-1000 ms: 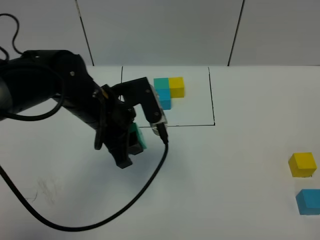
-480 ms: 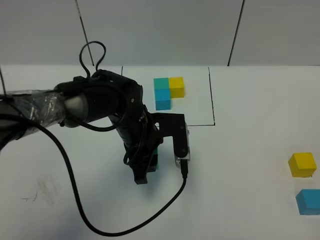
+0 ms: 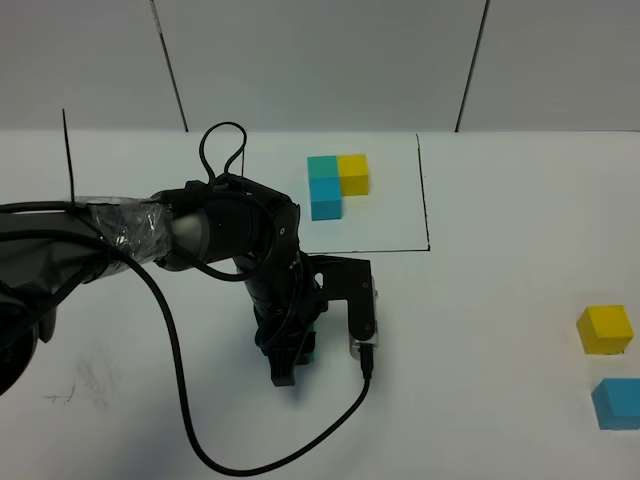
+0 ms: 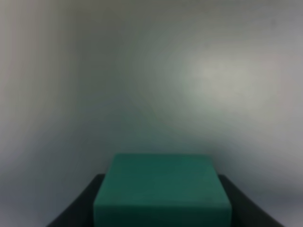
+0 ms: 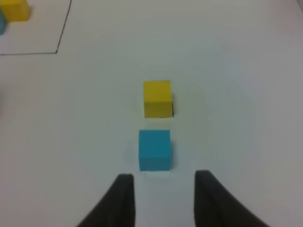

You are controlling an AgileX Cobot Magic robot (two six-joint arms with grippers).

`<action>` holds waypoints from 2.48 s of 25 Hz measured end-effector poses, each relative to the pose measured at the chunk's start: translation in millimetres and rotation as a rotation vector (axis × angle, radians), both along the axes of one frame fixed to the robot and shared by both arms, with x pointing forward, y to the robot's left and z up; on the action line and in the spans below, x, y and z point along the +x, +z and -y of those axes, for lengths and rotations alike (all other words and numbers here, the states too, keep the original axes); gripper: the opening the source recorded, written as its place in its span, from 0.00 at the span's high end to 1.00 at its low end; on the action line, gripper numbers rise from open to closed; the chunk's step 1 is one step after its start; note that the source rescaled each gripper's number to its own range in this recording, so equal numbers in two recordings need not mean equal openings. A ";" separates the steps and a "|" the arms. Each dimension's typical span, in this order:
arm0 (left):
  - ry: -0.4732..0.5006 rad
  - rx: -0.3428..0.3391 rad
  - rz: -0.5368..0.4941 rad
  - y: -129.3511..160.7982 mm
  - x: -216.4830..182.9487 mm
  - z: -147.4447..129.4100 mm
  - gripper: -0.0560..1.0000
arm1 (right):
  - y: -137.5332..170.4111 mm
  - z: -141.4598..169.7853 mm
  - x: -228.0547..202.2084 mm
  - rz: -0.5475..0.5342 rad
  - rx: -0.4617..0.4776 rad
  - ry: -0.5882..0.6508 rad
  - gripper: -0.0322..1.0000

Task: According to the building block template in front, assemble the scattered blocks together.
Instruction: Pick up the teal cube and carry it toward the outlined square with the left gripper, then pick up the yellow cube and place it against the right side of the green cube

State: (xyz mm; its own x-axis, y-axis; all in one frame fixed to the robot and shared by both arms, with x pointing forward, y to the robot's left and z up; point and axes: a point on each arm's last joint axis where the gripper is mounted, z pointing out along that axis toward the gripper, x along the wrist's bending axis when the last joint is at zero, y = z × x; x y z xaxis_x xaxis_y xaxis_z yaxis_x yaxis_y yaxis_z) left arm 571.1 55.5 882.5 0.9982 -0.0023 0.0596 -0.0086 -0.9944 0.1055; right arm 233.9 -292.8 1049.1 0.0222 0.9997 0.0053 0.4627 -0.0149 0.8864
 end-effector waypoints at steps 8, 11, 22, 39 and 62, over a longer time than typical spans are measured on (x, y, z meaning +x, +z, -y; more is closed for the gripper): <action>0.041 0.024 -0.047 7.1 1.3 1.5 0.85 | 0.0 0.0 0.0 0.000 0.000 0.000 0.97; 0.129 0.020 -0.060 25.9 9.0 7.4 0.44 | 0.0 0.0 0.0 0.000 0.000 0.000 0.97; 0.427 -0.175 0.172 201.7 37.2 20.1 0.04 | 0.0 0.0 0.0 0.000 0.000 0.000 0.97; 0.907 -0.682 0.722 447.9 -128.5 -146.4 0.38 | 0.0 0.0 0.0 0.000 0.000 0.000 0.97; 0.883 -0.968 0.623 253.5 -369.1 -256.4 0.38 | 0.0 0.0 0.0 0.000 0.000 0.000 0.97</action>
